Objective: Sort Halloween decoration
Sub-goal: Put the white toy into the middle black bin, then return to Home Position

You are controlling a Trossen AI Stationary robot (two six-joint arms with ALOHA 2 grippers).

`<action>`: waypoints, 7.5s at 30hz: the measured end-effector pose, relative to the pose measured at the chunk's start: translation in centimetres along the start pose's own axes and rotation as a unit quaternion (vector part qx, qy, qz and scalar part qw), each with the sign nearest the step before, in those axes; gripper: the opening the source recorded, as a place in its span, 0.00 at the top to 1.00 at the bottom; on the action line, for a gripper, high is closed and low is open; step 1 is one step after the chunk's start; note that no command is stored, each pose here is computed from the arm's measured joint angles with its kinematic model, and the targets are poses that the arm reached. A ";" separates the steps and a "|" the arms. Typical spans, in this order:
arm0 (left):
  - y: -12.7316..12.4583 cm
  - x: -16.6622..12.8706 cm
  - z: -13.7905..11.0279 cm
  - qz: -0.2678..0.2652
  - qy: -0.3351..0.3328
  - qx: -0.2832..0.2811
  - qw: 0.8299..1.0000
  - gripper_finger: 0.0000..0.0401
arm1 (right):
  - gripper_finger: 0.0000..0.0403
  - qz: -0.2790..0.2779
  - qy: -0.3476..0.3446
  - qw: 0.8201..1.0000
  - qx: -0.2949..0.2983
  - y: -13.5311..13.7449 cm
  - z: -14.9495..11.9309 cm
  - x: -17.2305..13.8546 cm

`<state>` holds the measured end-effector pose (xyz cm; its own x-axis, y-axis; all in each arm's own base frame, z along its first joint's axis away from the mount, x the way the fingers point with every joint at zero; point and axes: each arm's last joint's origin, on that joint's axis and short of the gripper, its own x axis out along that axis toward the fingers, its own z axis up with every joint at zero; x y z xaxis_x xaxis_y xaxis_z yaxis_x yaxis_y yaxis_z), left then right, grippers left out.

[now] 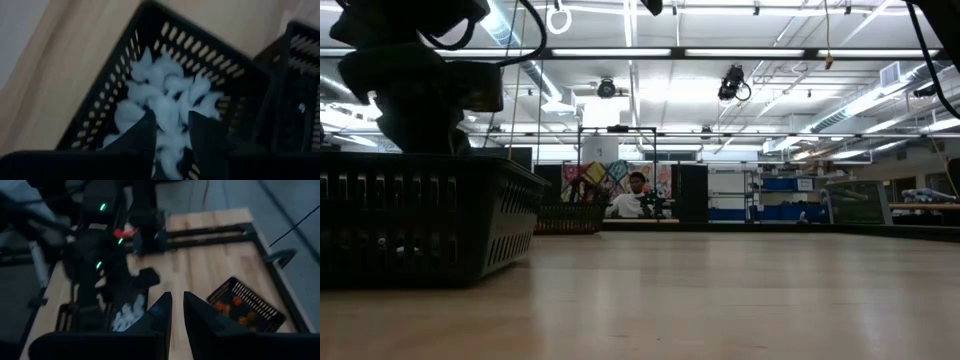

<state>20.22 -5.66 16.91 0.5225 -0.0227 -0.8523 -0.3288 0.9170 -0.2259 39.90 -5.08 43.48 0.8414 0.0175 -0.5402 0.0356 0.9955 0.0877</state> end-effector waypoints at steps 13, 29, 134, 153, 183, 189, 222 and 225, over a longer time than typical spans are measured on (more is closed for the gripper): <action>-0.2 -2.9 2.1 -0.065 -0.081 -0.079 0.991 0.60 | 0.92 0.049 0.006 0.997 -0.056 -0.9 0.0 -3.2; 4.9 -9.7 4.1 -0.044 -0.287 -0.198 0.936 0.65 | 0.98 0.094 -0.014 0.995 -0.021 -5.6 -5.5 1.5; 12.2 -6.4 -6.0 0.014 -0.452 -0.293 0.842 0.65 | 0.98 -0.171 -0.297 0.901 0.266 -5.8 -39.7 -11.6; 12.2 -6.4 -6.1 0.015 -0.452 -0.293 0.842 0.65 | 0.98 -0.171 -0.297 0.901 0.266 -5.8 -39.7 -11.6; 12.2 -6.4 -6.1 0.015 -0.452 -0.293 0.842 0.65 | 0.98 -0.171 -0.297 0.901 0.266 -5.8 -39.7 -11.6; 12.2 -6.4 -6.1 0.014 -0.452 -0.293 0.842 0.65 | 0.98 -0.171 -0.297 0.901 0.266 -5.8 -39.7 -11.6; 12.2 -6.4 -6.1 0.015 -0.452 -0.293 0.842 0.65 | 0.98 -0.171 -0.297 0.901 0.266 -5.8 -39.7 -11.6; 12.2 -6.4 -6.1 0.015 -0.452 -0.293 0.842 0.65 | 0.98 -0.171 -0.297 0.901 0.266 -5.8 -39.7 -11.6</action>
<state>8.09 3.30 16.73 0.8059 0.5518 -0.2147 -0.5456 0.5512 -0.6313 8.51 -7.35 16.00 0.8669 -0.4917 -0.0819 0.4676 0.7450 0.4757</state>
